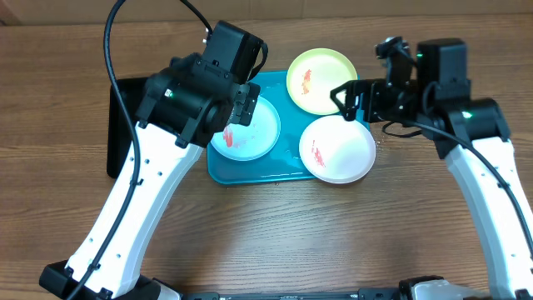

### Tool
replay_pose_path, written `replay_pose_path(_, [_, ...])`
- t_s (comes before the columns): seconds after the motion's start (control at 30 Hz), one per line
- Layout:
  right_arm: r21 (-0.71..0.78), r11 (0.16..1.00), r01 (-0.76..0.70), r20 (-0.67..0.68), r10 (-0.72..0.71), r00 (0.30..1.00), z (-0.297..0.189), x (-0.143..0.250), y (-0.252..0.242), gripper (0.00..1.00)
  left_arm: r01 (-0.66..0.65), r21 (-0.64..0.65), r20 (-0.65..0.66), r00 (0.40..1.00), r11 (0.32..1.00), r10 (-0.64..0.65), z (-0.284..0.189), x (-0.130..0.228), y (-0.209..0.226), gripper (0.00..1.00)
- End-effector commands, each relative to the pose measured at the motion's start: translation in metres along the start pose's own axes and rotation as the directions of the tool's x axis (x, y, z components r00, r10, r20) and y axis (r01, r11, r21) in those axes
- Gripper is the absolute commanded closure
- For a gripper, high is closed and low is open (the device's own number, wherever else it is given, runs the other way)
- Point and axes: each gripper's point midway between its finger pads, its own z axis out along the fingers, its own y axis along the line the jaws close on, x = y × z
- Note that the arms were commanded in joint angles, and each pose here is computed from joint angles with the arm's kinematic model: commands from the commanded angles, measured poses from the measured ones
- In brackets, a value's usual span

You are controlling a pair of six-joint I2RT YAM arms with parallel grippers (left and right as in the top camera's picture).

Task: Clean dirty plates on tray and stack at the side
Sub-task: 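Reach left gripper to sponge and right gripper to light-blue plate rim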

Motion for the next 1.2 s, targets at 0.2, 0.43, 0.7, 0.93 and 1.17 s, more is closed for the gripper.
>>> replay_pose_path(0.2, [-0.129, 0.988, -0.087, -0.031, 0.083, 0.996, 0.009, -0.005, 0.021, 0.00, 0.037, 0.118, -0.025, 0.999, 0.992, -0.035, 0.005, -0.003, -0.023, 0.00])
replay_pose_path(0.43, [0.006, 0.991, -0.130, 0.003, 0.130, 0.992, 0.014, -0.009, 0.002, 0.03, 0.054, 0.151, 0.012, 0.998, 0.987, -0.056, 0.006, -0.014, -0.029, 0.00])
replay_pose_path(0.7, [0.075, 0.991, -0.113, 0.013, 0.112, 0.994, 0.049, -0.009, 0.015, 0.01, 0.395, 0.026, -0.099, 0.915, 0.918, -0.391, 0.023, 0.007, 0.024, 0.00])
replay_pose_path(0.93, [0.075, 0.991, -0.108, 0.014, 0.107, 0.994, 0.097, -0.010, 0.025, 0.07, 0.508, -0.068, -0.126, 0.849, 0.859, -0.512, 0.036, 0.021, 0.066, 0.00])
replay_pose_path(1.17, [0.130, 0.983, -0.127, -0.026, 0.132, 0.991, 0.160, 0.010, 0.018, 0.31, 0.570, -0.152, -0.200, 0.782, 0.808, -0.590, 0.053, 0.042, 0.075, 0.09])
